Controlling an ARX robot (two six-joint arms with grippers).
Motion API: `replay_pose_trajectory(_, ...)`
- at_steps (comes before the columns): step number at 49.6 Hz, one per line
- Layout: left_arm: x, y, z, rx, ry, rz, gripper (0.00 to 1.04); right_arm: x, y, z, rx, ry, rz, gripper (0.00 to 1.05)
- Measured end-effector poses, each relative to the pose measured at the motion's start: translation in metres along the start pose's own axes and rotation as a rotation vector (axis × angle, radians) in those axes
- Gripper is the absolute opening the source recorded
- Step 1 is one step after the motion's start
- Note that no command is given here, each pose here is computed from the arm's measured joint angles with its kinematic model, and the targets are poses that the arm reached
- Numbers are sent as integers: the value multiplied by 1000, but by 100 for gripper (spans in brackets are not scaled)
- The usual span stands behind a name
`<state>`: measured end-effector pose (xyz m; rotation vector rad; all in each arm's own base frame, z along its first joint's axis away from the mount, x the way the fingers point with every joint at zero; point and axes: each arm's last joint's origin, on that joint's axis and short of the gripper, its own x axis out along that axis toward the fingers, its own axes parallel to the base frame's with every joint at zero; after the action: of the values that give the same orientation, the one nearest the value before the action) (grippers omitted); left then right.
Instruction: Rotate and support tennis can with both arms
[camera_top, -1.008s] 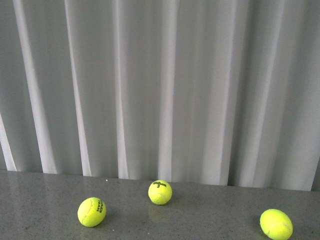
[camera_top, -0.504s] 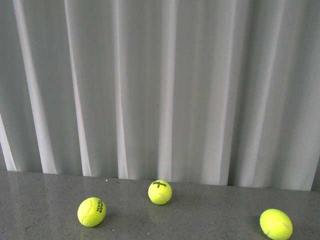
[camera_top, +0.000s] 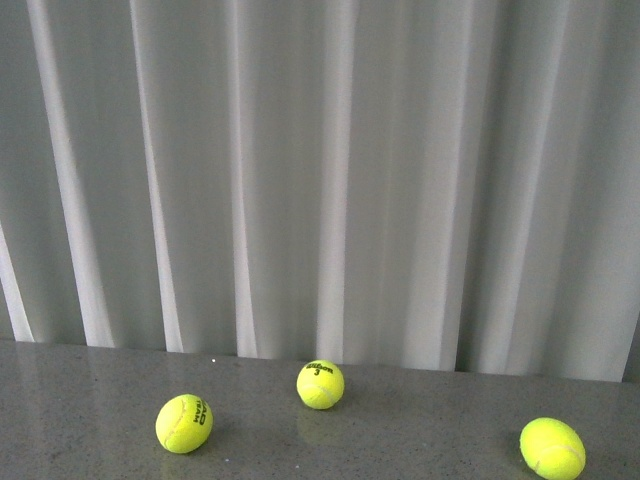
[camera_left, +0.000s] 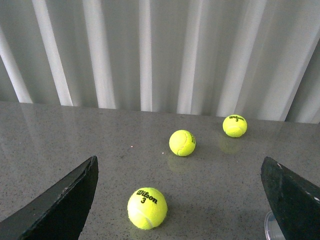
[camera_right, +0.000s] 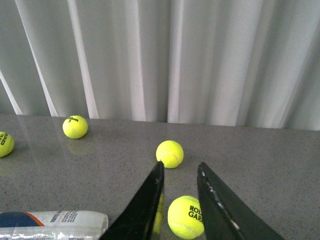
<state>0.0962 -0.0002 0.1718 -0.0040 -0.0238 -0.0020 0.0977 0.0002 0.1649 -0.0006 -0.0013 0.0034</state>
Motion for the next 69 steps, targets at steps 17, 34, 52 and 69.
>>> replay_pose_trajectory(17, 0, 0, 0, 0, 0, 0, 98, 0, 0, 0, 0, 0, 0, 93)
replay_pose_trajectory(34, 0, 0, 0, 0, 0, 0, 98, 0, 0, 0, 1, 0, 0, 98)
replay_pose_trajectory(52, 33, 3, -5, -424, 378, -95, 98, 0, 0, 0, 0, -1, -1, 98)
replay_pose_trajectory(69, 144, 2, -49, -569, 611, -344, 98, 0, 0, 0, 1, 0, 0, 98)
